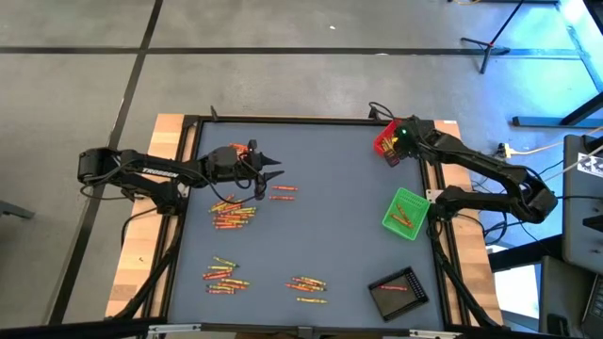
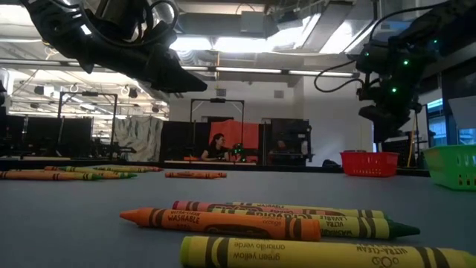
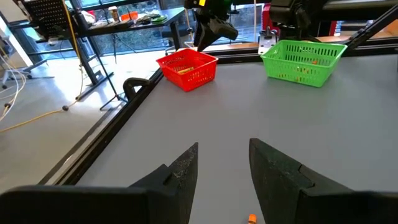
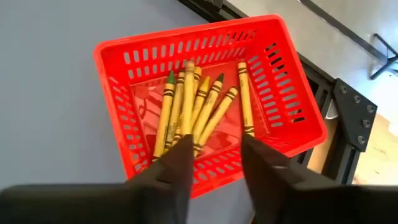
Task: Sort crayons
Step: Put the orange crayon into the green bin
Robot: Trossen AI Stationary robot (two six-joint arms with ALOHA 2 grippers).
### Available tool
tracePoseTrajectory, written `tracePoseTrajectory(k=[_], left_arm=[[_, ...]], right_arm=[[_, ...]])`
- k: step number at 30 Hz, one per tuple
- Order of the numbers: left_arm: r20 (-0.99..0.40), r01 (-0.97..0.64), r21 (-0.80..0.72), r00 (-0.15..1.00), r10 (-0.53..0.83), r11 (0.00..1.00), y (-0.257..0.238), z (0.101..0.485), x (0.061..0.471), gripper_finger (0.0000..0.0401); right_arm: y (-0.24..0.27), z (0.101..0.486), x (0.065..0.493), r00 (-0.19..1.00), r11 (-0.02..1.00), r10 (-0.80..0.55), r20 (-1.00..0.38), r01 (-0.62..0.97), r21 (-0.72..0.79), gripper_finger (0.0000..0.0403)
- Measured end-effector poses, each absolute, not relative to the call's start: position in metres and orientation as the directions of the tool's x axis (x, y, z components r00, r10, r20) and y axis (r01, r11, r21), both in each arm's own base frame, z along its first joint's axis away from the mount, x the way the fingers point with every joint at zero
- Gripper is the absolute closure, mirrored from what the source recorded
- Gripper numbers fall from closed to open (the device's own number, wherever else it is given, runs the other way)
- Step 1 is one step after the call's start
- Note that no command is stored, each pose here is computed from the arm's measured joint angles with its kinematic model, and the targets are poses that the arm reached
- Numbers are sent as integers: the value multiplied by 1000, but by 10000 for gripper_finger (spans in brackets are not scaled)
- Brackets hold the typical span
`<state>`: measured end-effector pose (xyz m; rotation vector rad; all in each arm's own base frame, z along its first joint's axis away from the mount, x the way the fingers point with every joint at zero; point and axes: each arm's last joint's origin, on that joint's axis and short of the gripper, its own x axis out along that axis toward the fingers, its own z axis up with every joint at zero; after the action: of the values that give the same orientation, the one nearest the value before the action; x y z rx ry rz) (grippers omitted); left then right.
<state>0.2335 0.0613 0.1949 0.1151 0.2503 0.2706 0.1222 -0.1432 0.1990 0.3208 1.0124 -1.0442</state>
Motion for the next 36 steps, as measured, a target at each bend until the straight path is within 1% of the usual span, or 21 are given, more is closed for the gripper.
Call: tracePoseTrajectory(k=[2, 4, 6, 9, 11, 14, 19, 27, 33, 36], left_arm=[[-229, -250, 146, 933, 278, 957, 61, 195, 234, 274], [-229, -250, 146, 933, 278, 957, 61, 195, 234, 274], [-228, -249, 148, 933, 278, 957, 61, 195, 234, 274], [-225, -247, 159, 934, 278, 956, 61, 195, 234, 274], [-225, -244, 168, 934, 278, 955, 61, 195, 234, 274], [-225, -244, 168, 934, 278, 955, 61, 195, 234, 274], [-225, -245, 166, 934, 278, 955, 61, 195, 234, 274], [-225, -248, 166, 933, 281, 955, 61, 195, 234, 274], [-225, -249, 164, 933, 282, 955, 61, 195, 234, 274], [-225, -249, 164, 933, 282, 954, 61, 195, 234, 274]], right_arm=[[-143, 200, 123, 141, 517, -554, -820, 831, -206, 227], [-144, 205, 126, 195, 535, -538, -820, 830, -154, 206], [-141, 212, 135, 327, 600, -506, -798, 798, -53, 194], [-131, 225, 161, 595, 759, -427, -681, 645, 86, 188], [-121, 234, 178, 724, 844, -364, -587, 523, 122, 187], [-104, 242, 202, 836, 925, -284, -470, 368, 96, 187], [-80, 241, 233, 907, 975, -188, -378, 219, 42, 187], [-62, 215, 270, 930, 993, -108, -351, 116, 2, 187], [-56, 194, 294, 956, 997, -67, -285, 71, 3, 187], [-53, 184, 307, 951, 999, -50, -304, 54, 5, 187]])
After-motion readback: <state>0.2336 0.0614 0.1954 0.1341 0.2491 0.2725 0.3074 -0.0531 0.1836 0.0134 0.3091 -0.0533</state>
